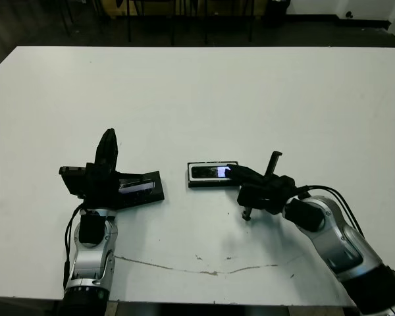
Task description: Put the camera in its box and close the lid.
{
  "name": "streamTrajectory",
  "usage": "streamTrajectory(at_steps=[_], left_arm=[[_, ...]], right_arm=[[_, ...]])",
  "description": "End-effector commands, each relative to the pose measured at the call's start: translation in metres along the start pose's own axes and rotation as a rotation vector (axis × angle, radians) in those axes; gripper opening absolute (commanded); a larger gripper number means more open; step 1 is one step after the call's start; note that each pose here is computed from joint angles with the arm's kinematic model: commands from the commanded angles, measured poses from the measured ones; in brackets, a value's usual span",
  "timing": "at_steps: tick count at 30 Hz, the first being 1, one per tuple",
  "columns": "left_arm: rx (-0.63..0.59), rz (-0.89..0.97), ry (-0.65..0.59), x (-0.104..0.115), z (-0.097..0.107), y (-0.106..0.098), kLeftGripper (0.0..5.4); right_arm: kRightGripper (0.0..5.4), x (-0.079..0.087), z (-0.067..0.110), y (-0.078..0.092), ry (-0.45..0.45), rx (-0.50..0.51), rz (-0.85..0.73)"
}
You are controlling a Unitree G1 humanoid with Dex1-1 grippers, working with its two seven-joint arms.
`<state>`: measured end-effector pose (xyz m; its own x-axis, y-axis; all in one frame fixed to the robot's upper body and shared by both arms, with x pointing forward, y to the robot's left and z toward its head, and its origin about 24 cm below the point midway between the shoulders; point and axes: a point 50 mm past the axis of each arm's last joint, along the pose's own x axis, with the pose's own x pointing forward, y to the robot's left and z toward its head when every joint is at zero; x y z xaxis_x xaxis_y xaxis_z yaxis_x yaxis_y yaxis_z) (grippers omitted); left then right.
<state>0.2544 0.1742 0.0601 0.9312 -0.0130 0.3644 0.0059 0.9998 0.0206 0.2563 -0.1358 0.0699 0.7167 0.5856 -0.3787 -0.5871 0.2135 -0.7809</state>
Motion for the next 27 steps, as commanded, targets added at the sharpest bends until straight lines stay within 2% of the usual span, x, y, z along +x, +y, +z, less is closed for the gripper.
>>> streamTrajectory(at_steps=[1,5,9,11,15,22,27], left_arm=[[0.003,0.009,0.061,-0.009,-0.011,0.002,0.00],[0.011,0.006,0.055,-0.009,-0.010,0.004,0.00],[0.017,0.006,0.046,-0.009,-0.006,0.007,0.00],[0.025,0.000,0.032,-0.009,-0.003,0.009,0.00],[0.059,-0.042,0.004,-0.011,0.007,0.016,0.00],[0.206,-0.285,-0.009,-0.006,0.046,0.042,0.00],[0.383,-0.484,0.030,0.006,0.075,0.067,0.61]], right_arm=[[0.00,-0.011,-0.009,-0.001,0.026,0.110,-0.042],[0.00,-0.024,-0.004,-0.026,-0.071,0.233,-0.284],[0.00,-0.038,-0.006,-0.051,-0.196,0.453,-0.454],[0.00,-0.044,-0.009,-0.056,-0.232,0.556,-0.481],[0.00,-0.053,-0.011,-0.051,-0.258,0.737,-0.471],[0.00,-0.058,-0.020,-0.048,-0.243,0.815,-0.443],[0.00,-0.055,-0.026,-0.050,-0.221,0.827,-0.439]])
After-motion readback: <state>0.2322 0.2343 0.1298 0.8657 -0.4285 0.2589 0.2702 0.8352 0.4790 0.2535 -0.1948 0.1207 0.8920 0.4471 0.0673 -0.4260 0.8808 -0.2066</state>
